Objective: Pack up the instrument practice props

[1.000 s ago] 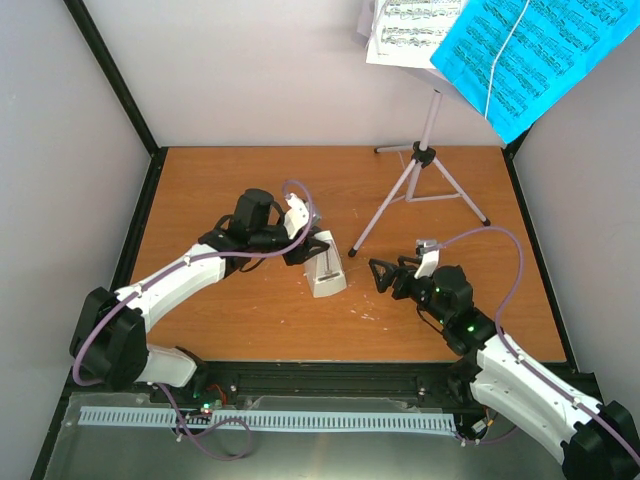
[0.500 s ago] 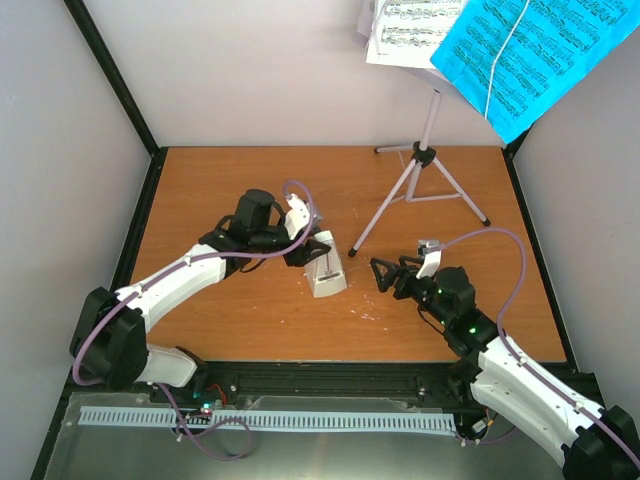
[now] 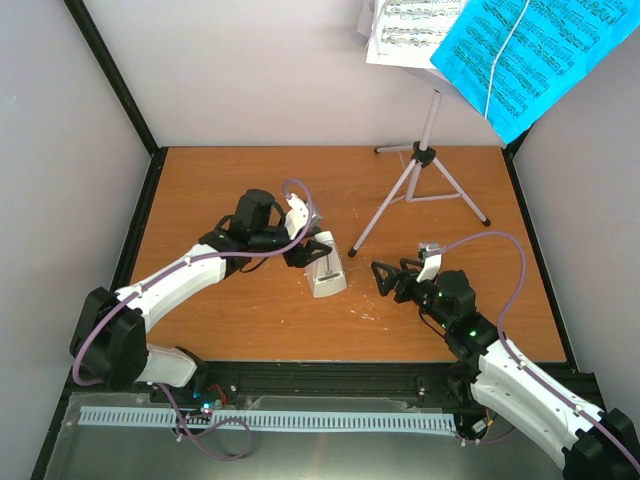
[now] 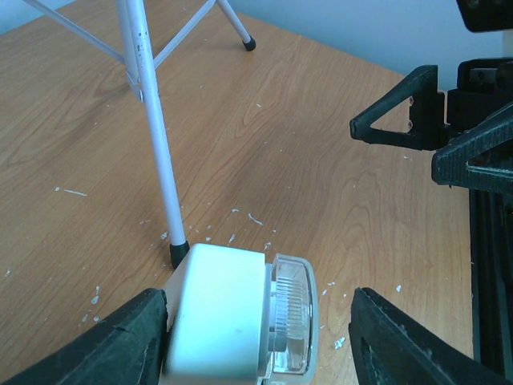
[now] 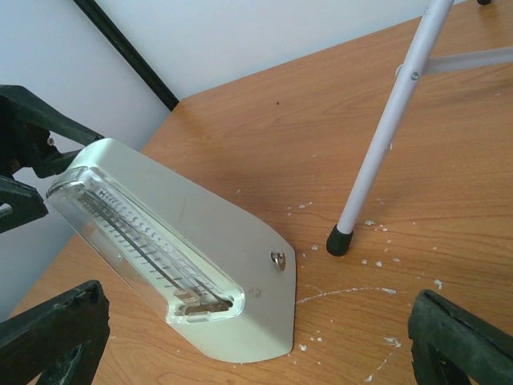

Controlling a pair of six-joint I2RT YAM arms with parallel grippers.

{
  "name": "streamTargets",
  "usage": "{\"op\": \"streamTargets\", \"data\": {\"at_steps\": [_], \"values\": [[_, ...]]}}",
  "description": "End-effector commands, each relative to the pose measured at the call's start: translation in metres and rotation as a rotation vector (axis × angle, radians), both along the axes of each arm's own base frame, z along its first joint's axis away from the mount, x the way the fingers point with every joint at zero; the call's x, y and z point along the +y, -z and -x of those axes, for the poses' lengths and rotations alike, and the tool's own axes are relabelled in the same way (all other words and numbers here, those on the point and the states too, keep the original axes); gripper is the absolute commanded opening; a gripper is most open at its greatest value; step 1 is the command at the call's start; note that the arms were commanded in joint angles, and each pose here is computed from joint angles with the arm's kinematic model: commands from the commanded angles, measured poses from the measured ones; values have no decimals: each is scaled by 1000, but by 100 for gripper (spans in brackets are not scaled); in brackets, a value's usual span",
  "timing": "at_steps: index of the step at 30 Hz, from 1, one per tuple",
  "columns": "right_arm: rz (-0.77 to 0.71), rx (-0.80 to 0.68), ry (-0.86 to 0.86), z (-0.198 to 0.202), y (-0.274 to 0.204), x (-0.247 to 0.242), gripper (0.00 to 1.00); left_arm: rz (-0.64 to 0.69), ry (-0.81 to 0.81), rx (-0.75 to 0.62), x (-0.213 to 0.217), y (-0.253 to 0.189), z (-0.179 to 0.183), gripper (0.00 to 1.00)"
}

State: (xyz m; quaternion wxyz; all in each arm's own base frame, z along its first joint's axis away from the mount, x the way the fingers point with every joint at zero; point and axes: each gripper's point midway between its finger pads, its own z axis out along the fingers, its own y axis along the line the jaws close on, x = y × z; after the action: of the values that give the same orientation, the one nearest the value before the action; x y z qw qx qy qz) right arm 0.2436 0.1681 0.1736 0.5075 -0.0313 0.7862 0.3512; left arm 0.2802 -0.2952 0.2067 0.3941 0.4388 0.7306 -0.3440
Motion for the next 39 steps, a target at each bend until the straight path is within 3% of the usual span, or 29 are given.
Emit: {"op": "streamTargets", "data": {"at_steps": [1, 17, 23, 35, 39], "values": [[-2, -13, 0, 0, 1, -1, 100, 27, 35, -1, -9, -9, 3, 62], [6, -8, 4, 0, 6, -2, 100, -41, 15, 9, -7, 8, 2, 40], [8, -8, 7, 0, 6, -3, 100, -57, -34, 1, -3, 8, -4, 39], [34, -17, 42, 2, 5, -12, 100, -188, -507, -13, 53, 10, -59, 40], [42, -19, 61, 1, 6, -16, 100, -217, -682, 37, 76, 10, -69, 45]]}}
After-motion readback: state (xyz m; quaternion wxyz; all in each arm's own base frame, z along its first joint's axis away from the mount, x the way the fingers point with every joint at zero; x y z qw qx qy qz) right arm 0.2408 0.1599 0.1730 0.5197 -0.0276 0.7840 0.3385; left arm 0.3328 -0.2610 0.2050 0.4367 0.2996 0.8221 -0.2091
